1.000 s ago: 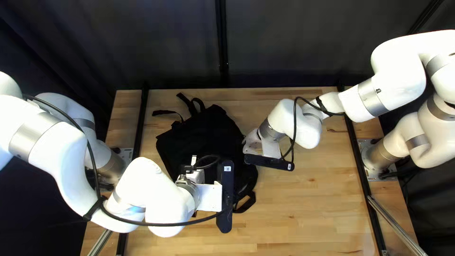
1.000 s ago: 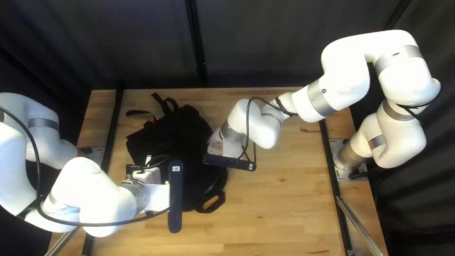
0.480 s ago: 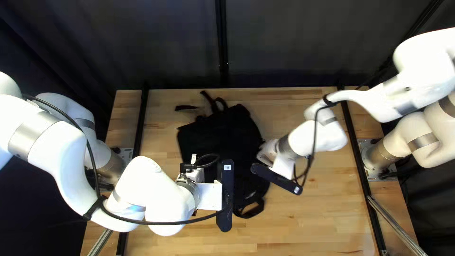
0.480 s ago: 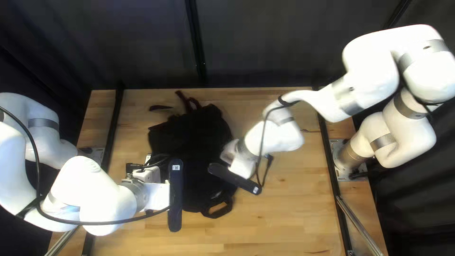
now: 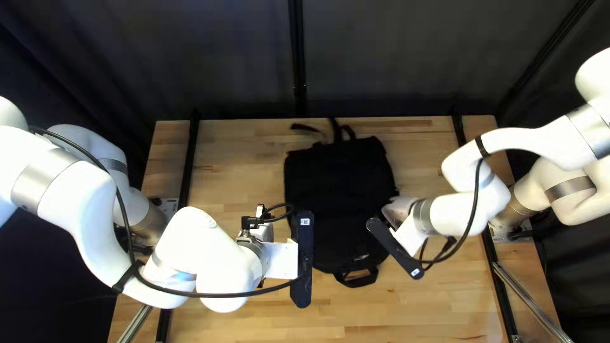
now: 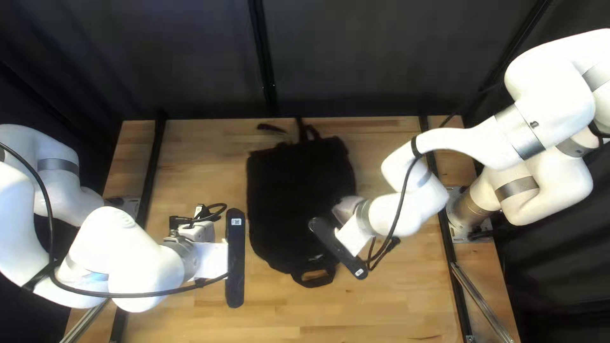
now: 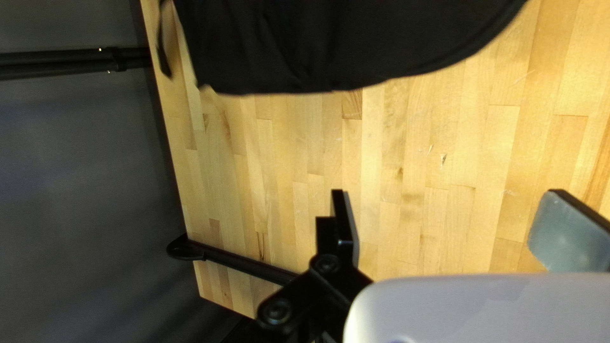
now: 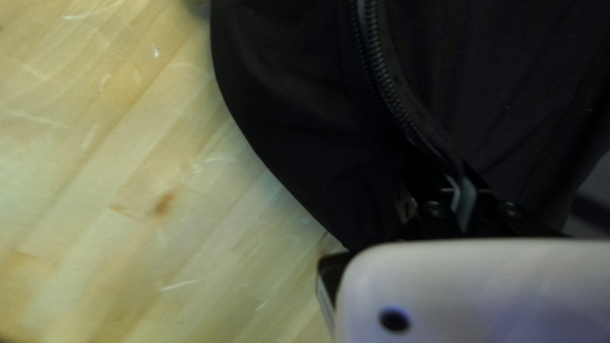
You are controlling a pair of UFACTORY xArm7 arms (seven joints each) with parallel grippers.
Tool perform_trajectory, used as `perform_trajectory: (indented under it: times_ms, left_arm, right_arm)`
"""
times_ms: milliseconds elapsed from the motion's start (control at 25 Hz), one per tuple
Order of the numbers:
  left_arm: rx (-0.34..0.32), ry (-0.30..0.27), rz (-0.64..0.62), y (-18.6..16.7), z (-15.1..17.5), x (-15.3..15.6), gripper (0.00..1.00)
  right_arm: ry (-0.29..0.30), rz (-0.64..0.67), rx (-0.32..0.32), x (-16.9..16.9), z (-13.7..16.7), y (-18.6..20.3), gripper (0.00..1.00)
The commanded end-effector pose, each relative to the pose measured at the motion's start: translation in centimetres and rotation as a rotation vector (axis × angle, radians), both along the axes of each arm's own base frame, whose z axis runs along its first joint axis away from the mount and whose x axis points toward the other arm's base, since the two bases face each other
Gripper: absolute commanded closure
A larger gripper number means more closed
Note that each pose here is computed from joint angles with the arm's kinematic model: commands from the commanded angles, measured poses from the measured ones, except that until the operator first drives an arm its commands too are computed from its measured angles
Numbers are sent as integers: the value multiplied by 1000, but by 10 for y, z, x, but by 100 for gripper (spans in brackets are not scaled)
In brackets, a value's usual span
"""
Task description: Remove a lunch box from a kids backpack
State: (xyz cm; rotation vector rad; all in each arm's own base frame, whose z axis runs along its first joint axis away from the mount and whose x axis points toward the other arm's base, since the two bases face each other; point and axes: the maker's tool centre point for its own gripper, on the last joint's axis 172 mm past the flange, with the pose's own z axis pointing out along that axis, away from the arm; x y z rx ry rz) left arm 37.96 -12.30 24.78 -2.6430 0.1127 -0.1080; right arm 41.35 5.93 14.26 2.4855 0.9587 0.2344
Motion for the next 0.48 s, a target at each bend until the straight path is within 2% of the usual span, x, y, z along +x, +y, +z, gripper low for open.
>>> perform_trajectory:
  times_ms: [40,200,320,480]
  left_arm:
    - [-2,0,12,3,-2,-2,0]
    - [-2,-3,60,12,-7,-6,0]
    - [3,-17,164,30,-15,-15,0]
    - [16,-64,378,52,-37,-32,0]
  right_arm:
    - [-8,-156,-43,29,-2,6,100]
    - [-21,-250,-68,60,3,-1,100]
    - [-39,-311,-86,71,8,-11,100]
    - [-77,-392,-114,83,21,-27,100]
